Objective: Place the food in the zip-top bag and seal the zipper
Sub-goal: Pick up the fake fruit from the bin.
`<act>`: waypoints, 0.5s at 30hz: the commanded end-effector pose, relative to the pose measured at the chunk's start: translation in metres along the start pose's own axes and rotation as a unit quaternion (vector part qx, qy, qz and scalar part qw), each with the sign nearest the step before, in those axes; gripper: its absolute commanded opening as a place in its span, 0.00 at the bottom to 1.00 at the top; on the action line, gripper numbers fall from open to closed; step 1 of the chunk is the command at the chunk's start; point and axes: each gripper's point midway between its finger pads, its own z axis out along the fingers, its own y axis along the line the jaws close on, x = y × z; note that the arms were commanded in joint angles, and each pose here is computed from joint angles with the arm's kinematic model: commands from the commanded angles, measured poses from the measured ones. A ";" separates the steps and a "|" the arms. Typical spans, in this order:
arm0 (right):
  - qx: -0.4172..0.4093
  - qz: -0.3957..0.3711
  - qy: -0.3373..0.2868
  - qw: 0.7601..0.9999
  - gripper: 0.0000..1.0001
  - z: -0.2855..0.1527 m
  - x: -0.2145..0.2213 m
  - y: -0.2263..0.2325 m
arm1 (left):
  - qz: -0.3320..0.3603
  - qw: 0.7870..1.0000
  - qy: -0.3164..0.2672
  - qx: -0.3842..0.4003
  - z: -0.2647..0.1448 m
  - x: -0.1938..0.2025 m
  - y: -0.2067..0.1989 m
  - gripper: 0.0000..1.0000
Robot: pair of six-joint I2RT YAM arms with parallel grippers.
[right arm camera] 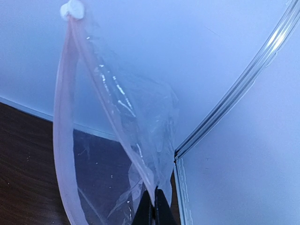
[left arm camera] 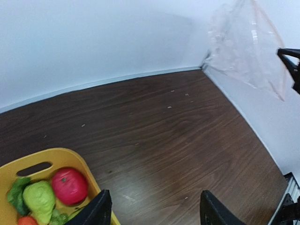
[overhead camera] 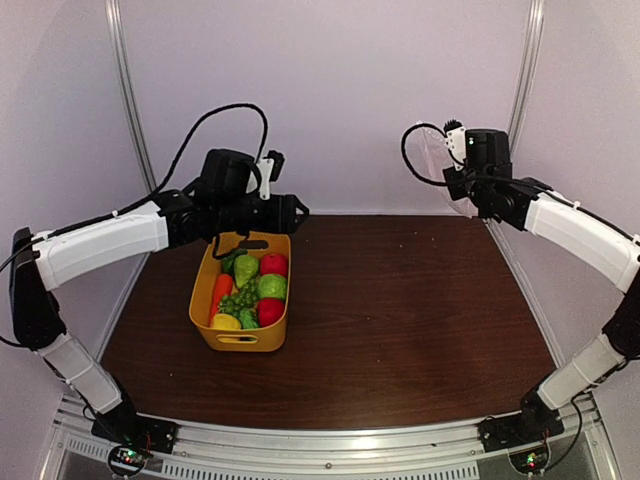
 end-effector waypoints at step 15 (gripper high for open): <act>-0.397 -0.060 0.079 0.912 0.00 -0.050 0.105 0.185 | -0.030 0.957 0.255 -0.138 0.012 0.141 0.145 0.75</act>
